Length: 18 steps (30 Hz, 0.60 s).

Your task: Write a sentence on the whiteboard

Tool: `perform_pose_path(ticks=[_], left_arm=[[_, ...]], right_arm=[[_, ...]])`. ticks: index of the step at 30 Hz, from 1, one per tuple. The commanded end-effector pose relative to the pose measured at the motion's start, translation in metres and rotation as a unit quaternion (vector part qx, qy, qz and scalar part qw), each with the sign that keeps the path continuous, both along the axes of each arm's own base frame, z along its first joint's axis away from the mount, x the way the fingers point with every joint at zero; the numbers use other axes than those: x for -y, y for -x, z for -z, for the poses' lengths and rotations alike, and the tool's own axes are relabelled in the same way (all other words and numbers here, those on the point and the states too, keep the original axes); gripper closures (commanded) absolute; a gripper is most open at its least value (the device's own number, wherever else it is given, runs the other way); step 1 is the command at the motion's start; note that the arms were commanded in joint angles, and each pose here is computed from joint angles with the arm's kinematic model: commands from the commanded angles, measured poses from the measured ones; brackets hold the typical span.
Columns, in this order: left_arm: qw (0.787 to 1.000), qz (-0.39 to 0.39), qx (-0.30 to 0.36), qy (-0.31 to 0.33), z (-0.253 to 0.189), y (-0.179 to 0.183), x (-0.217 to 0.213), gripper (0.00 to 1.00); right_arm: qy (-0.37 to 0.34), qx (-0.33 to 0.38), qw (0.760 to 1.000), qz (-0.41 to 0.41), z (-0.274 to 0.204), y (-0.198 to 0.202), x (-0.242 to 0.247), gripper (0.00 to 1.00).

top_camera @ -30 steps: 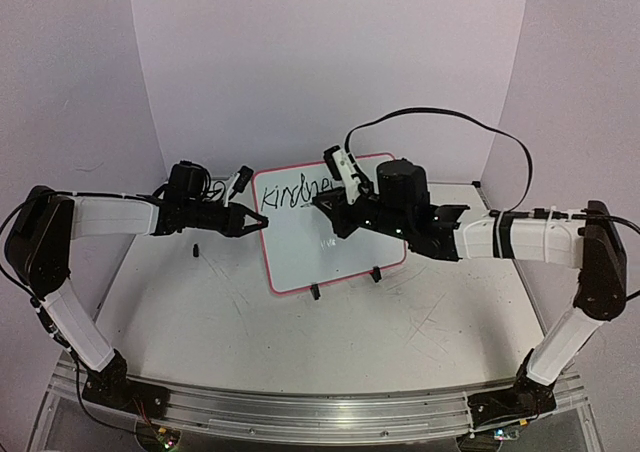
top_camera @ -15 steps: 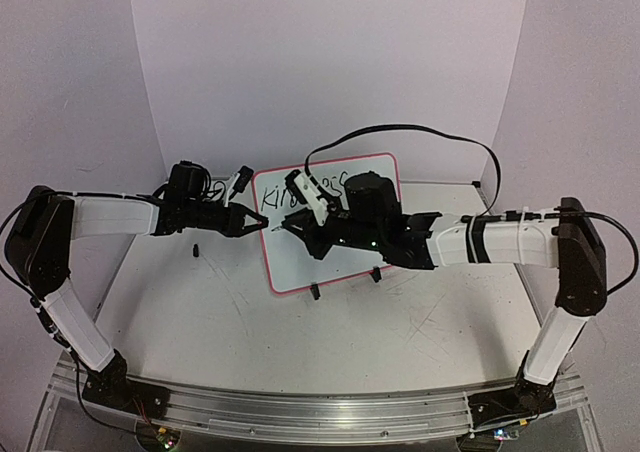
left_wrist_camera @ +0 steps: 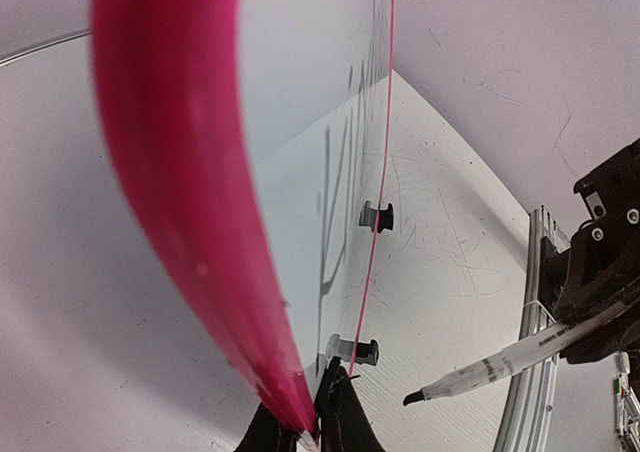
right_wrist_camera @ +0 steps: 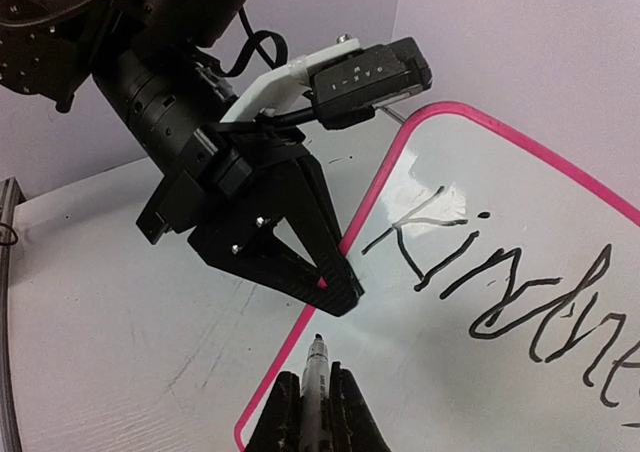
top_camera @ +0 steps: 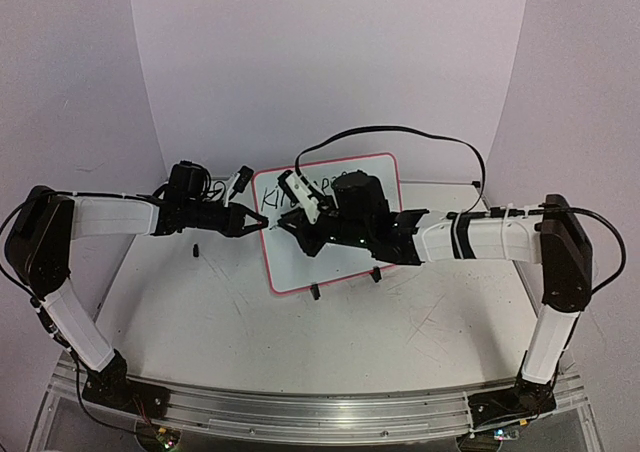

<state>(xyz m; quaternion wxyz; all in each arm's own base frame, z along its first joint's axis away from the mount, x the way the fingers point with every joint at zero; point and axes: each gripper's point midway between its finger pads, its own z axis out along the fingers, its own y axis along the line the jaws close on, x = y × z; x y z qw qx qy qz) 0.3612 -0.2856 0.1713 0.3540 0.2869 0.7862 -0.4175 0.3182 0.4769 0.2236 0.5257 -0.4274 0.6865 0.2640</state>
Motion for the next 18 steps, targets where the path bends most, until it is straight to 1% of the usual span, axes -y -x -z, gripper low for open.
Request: perform_pose_path(ticks=[1,10,18], left_arm=[[0.993,-0.081,0.053,-0.073,0.013,-0.037,-0.025,1.00],[0.993,-0.081,0.056,-0.071,0.010,-0.037,-0.025,1.00],[0.992,-0.082,0.056,-0.072,0.010,-0.037,-0.026,1.00]], right_arm=[[-0.015,0.007,1.000,-0.014,-0.014,-0.001,-0.013,1.00],[-0.007,-0.002,1.000,-0.012,-0.004,-0.007,-0.022,1.00],[-0.001,0.000,1.000,0.020,0.000,-0.018,-0.019,1.00]])
